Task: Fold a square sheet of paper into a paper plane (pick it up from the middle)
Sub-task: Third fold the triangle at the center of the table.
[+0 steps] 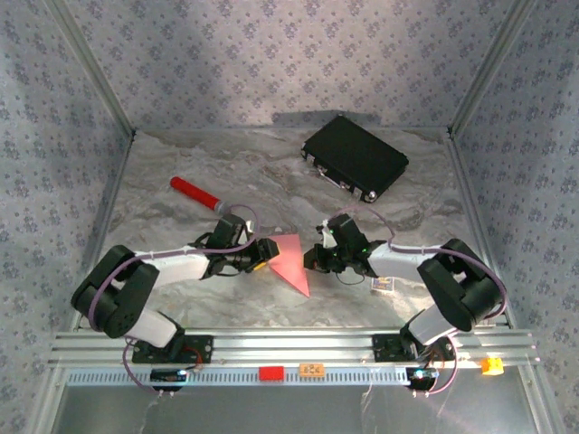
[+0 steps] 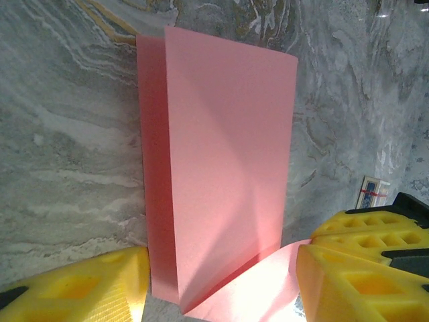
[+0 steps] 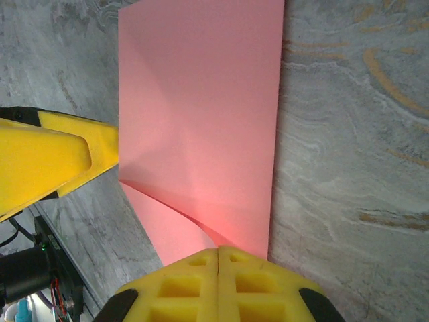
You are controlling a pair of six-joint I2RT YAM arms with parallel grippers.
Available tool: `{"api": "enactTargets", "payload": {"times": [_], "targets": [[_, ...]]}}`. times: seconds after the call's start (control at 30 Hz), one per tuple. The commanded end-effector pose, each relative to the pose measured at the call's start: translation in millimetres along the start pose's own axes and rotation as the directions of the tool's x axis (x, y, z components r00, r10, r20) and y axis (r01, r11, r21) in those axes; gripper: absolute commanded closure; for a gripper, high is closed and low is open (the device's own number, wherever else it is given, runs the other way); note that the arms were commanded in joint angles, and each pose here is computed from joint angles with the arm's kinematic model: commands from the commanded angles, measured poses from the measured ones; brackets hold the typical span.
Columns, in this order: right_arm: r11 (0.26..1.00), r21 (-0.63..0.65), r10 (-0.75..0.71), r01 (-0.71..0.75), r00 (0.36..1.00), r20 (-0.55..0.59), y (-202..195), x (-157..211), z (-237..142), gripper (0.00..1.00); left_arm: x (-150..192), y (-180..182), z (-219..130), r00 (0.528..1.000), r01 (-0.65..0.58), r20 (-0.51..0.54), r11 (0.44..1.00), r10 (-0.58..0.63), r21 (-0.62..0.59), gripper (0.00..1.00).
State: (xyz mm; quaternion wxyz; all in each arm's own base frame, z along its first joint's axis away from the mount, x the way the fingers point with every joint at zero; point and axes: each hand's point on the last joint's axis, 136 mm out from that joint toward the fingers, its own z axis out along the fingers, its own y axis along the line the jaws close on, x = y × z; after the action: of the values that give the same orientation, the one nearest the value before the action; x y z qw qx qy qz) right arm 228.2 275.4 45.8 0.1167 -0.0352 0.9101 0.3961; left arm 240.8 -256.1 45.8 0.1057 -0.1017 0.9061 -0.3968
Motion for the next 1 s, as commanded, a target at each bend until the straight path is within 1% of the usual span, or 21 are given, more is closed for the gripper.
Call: {"api": "enactTargets", "payload": {"times": [0.0, 0.13, 0.27, 0.8, 0.97], "targets": [[1.000, -0.015, 0.005, -0.005, 1.000, 0.015, 2.0, -1.5, -4.1, 0.95, -8.0, -13.2, -2.3, 1.000, -0.011, 0.015, 1.000, 0.011, 0.029, 0.41], [1.000, -0.018, 0.008, -0.007, 1.000, 0.017, 2.2, -2.4, -4.9, 0.95, -8.9, -7.5, -7.2, 0.999, -0.009, 0.038, 1.000, 0.009, 0.000, 0.38], [1.000, -0.018, 0.009, -0.008, 1.000, 0.019, 1.6, -2.2, -5.1, 0.95, -8.5, -7.8, -7.8, 0.999, -0.012, 0.034, 1.000, 0.012, 0.002, 0.37], [1.000, -0.022, 0.016, -0.015, 0.999, 0.032, -1.1, -2.4, -6.1, 0.95, -7.1, -14.4, 3.2, 1.000, 0.008, -0.007, 0.999, -0.007, 0.047, 0.38], [1.000, -0.021, 0.018, -0.017, 0.999, 0.034, -0.2, -2.9, -8.7, 0.95, -9.7, -17.0, 3.0, 1.000, 0.009, 0.003, 0.999, -0.009, 0.052, 0.38]]}}
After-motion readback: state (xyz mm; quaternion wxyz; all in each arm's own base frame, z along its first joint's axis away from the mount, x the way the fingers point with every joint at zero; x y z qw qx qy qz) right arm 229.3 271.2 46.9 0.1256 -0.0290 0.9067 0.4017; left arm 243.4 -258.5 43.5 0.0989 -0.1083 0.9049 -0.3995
